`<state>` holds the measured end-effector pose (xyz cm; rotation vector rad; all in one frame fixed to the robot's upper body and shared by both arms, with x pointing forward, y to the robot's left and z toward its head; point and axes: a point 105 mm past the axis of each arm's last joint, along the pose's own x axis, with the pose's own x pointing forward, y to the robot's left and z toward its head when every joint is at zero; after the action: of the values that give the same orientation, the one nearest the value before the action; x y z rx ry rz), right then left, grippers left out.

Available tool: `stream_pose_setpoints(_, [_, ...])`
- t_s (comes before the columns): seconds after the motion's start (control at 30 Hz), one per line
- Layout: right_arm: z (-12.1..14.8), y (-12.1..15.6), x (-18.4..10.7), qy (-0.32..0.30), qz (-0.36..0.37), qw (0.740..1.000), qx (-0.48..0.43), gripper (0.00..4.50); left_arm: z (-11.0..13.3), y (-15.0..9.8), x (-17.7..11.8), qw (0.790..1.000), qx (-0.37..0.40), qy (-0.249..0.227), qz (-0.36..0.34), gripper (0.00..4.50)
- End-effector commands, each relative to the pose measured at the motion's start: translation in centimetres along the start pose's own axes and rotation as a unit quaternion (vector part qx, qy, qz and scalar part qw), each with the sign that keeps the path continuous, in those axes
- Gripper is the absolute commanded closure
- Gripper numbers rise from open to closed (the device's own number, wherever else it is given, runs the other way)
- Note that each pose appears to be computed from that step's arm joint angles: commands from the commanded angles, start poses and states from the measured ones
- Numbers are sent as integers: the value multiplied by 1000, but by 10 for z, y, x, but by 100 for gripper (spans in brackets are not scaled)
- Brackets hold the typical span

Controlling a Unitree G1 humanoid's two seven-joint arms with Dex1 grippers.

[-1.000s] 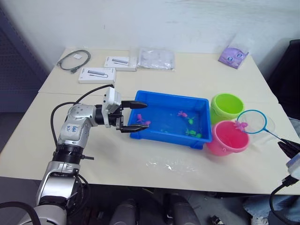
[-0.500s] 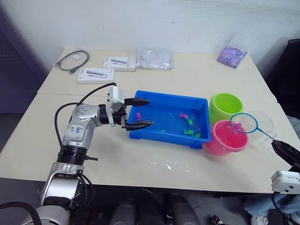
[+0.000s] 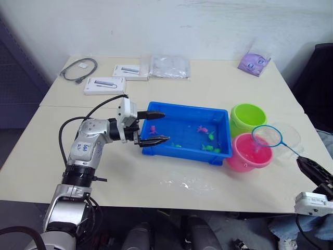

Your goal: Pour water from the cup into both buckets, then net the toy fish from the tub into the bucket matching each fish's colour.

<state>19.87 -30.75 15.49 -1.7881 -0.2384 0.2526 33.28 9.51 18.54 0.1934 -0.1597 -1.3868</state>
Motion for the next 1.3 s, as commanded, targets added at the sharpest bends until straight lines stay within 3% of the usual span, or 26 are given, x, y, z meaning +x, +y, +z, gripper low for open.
stream_pose_setpoints(0.03, [-12,-22,1,22,-33,999,-14,450,9,-1,-3,1000,17,-12,4,1])
stream_pose_setpoints(0.2, [-10,-33,9,7,-38,999,12,450,6,-1,-7,1000,18,-4,8,1])
stream_pose_setpoints(0.3, [2,-44,26,-26,-44,985,166,450,6,2,-11,1000,20,-1,17,1])
stream_pose_setpoints(0.37, [16,-48,39,-55,-26,959,278,450,5,2,-14,1000,20,2,20,1])
stream_pose_setpoints(0.43, [25,-58,49,-79,-21,940,332,450,4,2,-16,1000,20,4,21,1])
stream_pose_setpoints(0.5, [44,-63,63,-114,22,890,441,450,5,4,-17,999,22,6,25,1])
stream_pose_setpoints(0.57, [73,-66,71,-166,78,816,549,450,6,5,-19,999,24,6,29,1])
stream_pose_setpoints(0.63, [88,-67,78,-174,116,785,583,450,6,5,-19,999,25,7,30,1])
stream_pose_setpoints(0.73, [97,-61,98,-109,173,745,636,450,7,6,-20,999,28,7,33,1])
stream_pose_setpoints(0.83, [112,-63,110,-94,220,670,703,450,7,7,-21,999,30,8,38,1])
stream_pose_setpoints(0.97, [115,-58,123,-46,255,614,746,450,8,7,-22,999,32,9,43,1])
stream_pose_setpoints(1.3, [104,-37,129,56,321,605,727,450,9,5,-29,998,37,13,56,1])
